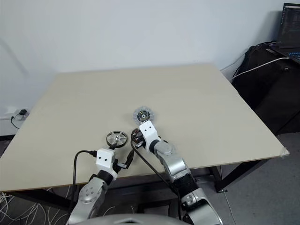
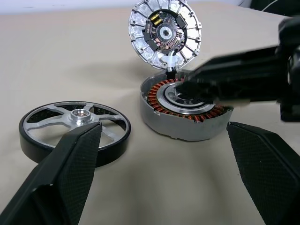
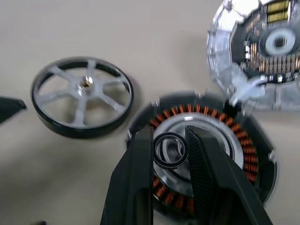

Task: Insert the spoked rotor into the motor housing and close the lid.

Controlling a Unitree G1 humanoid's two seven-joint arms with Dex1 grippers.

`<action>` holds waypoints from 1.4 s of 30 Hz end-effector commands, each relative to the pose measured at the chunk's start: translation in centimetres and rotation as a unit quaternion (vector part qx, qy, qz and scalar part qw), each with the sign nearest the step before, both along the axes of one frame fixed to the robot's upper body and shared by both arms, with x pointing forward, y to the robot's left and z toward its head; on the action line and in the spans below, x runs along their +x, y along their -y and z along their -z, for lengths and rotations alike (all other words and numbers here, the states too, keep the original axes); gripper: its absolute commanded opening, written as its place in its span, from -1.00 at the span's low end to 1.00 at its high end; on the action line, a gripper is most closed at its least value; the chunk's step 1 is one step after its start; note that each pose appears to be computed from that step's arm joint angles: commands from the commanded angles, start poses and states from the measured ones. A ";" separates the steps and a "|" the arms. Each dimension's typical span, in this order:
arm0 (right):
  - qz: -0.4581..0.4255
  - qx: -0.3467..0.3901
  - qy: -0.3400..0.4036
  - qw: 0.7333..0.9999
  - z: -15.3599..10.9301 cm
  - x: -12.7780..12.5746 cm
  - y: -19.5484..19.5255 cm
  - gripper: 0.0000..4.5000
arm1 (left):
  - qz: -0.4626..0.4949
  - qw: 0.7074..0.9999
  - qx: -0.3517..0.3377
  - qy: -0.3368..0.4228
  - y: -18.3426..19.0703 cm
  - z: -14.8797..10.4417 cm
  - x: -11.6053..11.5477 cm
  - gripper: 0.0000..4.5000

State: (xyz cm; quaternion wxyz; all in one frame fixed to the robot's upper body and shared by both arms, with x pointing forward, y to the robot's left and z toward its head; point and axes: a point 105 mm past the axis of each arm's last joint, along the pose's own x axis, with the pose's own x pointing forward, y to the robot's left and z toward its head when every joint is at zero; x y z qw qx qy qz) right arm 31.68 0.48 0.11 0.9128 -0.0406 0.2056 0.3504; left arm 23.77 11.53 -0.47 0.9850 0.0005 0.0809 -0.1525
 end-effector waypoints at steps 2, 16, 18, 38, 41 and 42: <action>0.016 0.003 0.026 1.000 -1.1 1.5 0.2 -0.70 | -0.003 1.000 -0.003 0.024 0.0 -1.1 0.4 1.00; 0.017 -0.002 0.027 1.000 -0.8 2.2 -0.1 -0.70 | -0.005 1.000 -0.005 0.024 0.0 -1.1 0.5 1.00; 0.015 -0.003 0.027 1.000 -0.8 2.3 -0.3 -0.70 | -0.006 1.000 -0.005 0.024 -0.1 -1.1 0.5 1.00; 0.001 0.029 0.048 0.998 -2.6 2.4 -0.7 0.14 | -0.008 1.000 -0.006 0.024 -0.2 -1.1 0.4 1.00; 0.007 0.076 0.060 0.995 -5.0 2.2 -0.8 -0.04 | -0.008 1.000 -0.006 0.024 -0.2 -1.1 0.5 1.00; 0.009 0.084 0.061 0.995 -5.5 2.1 -0.7 -0.15 | -0.008 1.000 -0.006 0.024 -0.2 -1.1 0.5 1.00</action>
